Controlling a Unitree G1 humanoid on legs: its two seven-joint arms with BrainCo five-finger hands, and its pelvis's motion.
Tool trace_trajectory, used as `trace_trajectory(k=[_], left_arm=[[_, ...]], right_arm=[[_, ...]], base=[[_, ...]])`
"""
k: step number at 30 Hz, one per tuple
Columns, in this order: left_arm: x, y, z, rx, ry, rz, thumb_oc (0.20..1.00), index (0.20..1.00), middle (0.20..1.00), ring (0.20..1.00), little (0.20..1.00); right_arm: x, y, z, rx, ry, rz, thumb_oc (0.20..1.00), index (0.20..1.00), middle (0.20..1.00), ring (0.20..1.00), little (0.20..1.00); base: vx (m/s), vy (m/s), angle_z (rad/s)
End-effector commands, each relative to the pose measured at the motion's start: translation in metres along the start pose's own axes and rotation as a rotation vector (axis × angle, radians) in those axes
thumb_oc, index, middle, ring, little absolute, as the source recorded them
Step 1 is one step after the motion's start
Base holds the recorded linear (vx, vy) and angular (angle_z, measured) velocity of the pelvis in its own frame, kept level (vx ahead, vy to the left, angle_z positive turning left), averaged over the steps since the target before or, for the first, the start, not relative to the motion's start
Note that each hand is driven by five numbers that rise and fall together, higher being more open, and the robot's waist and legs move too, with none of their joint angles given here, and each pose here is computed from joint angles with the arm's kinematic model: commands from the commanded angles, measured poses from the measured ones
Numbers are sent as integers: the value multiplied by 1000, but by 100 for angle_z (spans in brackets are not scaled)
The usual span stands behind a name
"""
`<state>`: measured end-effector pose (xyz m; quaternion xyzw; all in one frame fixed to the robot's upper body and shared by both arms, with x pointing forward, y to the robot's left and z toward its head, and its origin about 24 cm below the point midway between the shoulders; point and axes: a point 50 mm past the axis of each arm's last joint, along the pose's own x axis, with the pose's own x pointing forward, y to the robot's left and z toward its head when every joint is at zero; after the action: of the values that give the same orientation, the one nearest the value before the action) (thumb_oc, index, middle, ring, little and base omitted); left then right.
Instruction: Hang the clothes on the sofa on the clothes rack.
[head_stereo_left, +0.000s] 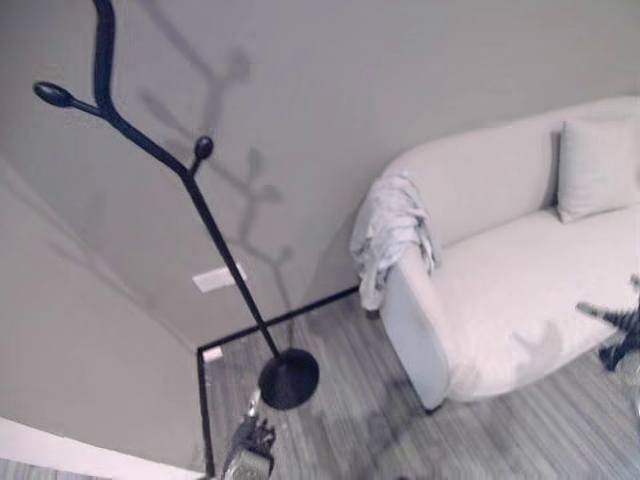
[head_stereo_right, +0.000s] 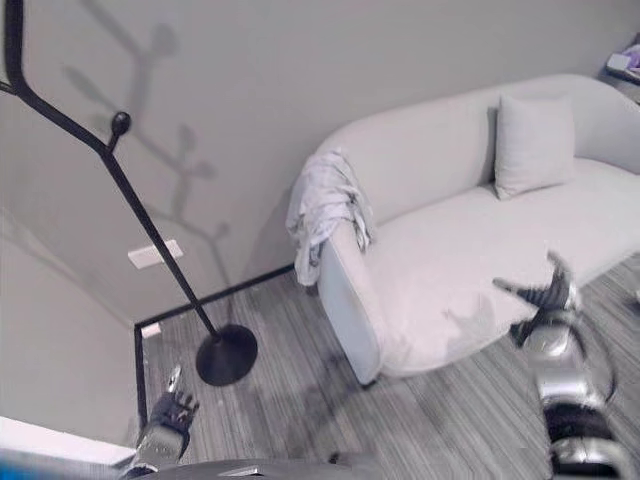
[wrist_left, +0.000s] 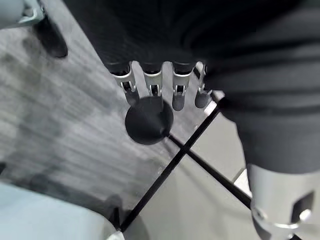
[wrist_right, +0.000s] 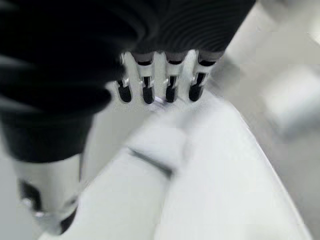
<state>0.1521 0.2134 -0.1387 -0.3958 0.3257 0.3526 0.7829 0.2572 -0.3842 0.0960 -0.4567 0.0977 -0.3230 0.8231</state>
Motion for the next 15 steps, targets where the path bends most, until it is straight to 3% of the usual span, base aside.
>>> trace_trajectory(k=[1, 6, 10, 13, 15], left_arm=[[3, -15, 12, -58, -76, -22, 1000, 1000, 1000, 1000, 1000], [3, -1, 13, -109, -73, 19, 1000, 1000, 1000, 1000, 1000], [-1, 28, 20, -331, -130, 162, 1000, 1000, 1000, 1000, 1000], [-3, 49, 64, -472, -315, 285, 1000, 1000, 1000, 1000, 1000], [-4, 52, 88, -449, -391, 303, 1000, 1000, 1000, 1000, 1000]], right_arm=[[7, -4, 9, -87, -54, -55, 1000, 1000, 1000, 1000, 1000], [21, 12, 40, -94, -118, 14, 1000, 1000, 1000, 1000, 1000], [26, 36, 71, -157, -173, 81, 1000, 1000, 1000, 1000, 1000], [23, 51, 68, -196, -141, 103, 1000, 1000, 1000, 1000, 1000], [24, 52, 71, -231, -155, 90, 1000, 1000, 1000, 1000, 1000]], base=[[219, 68, 5], [153, 45, -6], [327, 206, -72], [294, 225, -51], [255, 221, -13]])
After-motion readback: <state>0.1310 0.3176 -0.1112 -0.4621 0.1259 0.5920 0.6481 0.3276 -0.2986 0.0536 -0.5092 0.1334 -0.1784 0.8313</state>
